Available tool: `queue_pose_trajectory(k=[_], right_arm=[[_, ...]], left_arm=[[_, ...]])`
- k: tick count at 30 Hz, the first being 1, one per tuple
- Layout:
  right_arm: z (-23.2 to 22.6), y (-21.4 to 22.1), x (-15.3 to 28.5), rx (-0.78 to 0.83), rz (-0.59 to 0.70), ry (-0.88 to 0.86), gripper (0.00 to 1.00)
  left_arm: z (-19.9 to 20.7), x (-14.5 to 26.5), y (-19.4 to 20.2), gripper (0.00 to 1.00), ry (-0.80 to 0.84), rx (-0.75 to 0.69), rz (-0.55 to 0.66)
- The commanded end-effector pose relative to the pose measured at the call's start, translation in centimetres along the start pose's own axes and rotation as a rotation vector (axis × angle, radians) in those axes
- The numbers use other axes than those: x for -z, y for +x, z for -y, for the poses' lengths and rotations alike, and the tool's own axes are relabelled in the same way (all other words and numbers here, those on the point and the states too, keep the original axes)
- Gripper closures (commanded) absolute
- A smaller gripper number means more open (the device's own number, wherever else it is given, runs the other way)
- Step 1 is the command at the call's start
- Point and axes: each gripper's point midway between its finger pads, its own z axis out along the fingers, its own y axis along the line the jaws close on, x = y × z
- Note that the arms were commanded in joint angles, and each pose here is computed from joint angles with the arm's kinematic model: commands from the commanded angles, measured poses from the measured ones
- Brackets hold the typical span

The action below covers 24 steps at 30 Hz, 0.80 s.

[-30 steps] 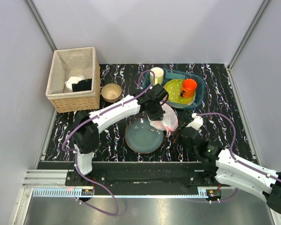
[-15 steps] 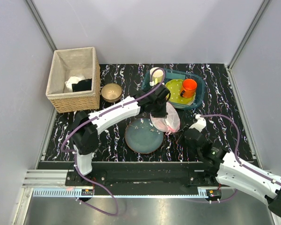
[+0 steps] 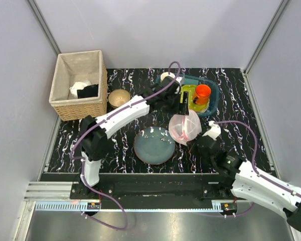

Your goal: Unzip the laundry bag and remove the bra

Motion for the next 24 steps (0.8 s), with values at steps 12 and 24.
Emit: queue_pose_trajectory(k=[12,24], right_arm=[[-2.7,0.1,-1.6,-0.012,-0.009,-0.059,1.00],[-2.3,0.3,-1.4,-0.015,-0.015,-0.050,1.00]], left_arm=[[2.4,4.1,3.9,0.21,0.369,0.371,0.015],[2.7,0.0,6.4,0.56,0.379,0.387,-0.039]])
